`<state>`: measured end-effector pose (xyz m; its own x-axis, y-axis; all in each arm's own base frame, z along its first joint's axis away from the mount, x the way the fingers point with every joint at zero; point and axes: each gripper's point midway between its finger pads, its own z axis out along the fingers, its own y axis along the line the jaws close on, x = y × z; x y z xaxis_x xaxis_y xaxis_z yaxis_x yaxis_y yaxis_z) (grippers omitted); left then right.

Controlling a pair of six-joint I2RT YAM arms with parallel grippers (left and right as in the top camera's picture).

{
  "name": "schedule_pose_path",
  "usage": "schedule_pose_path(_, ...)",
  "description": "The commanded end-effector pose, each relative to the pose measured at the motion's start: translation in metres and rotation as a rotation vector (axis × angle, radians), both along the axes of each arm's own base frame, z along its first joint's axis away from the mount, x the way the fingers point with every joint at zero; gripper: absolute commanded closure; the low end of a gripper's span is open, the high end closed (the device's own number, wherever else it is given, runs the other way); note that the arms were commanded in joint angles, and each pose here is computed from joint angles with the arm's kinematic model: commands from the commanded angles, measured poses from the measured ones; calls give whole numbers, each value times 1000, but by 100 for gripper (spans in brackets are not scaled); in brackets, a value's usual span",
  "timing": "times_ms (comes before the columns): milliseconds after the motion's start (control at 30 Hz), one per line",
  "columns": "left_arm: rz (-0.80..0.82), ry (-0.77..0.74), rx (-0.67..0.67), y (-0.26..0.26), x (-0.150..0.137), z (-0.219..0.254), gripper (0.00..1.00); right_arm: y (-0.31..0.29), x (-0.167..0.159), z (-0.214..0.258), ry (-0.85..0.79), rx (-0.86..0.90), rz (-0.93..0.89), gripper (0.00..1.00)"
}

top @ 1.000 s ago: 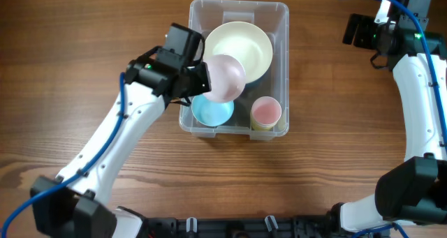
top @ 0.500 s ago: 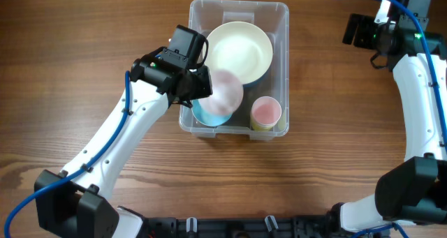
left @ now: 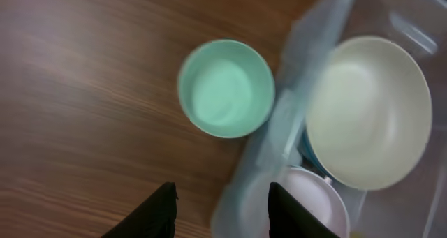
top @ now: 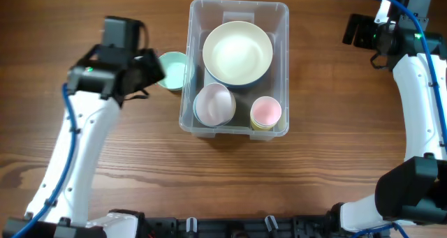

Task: Pack container

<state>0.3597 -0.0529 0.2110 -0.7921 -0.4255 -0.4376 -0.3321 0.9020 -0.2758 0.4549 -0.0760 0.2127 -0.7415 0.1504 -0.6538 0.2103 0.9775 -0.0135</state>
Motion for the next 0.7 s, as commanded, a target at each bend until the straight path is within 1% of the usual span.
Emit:
schedule_pose_path(0,50,10,-14,17,-2,4,58,-2,2,-3,4,-1,-17,0)
schedule_pose_path(67,39,17,-35,13,-3,3,64,-2,2,-3,4,-1,-17,0)
schedule_pose_path(100,20,19,-62,7,-3,4,70,-2,2,-3,4,-1,-17,0)
schedule_pose_path(133,-3,19,-89,-1,-4,4,80,-2,2,-3,4,-1,-17,0)
schedule_pose_path(200,-43,21,-132,-15,-5,6,93,-2,2,-3,4,-1,-17,0)
schedule_pose_path(233,-71,22,-153,-24,-6,7,96,-2,2,-3,4,-1,-17,0)
schedule_pose_path(467,-235,8,-168,-82,-18,11,96,-2,2,-3,3,-1,-17,0)
schedule_pose_path(667,-361,-36,-175,-128,-25,17,95,-2,2,-3,4,-1,-17,0)
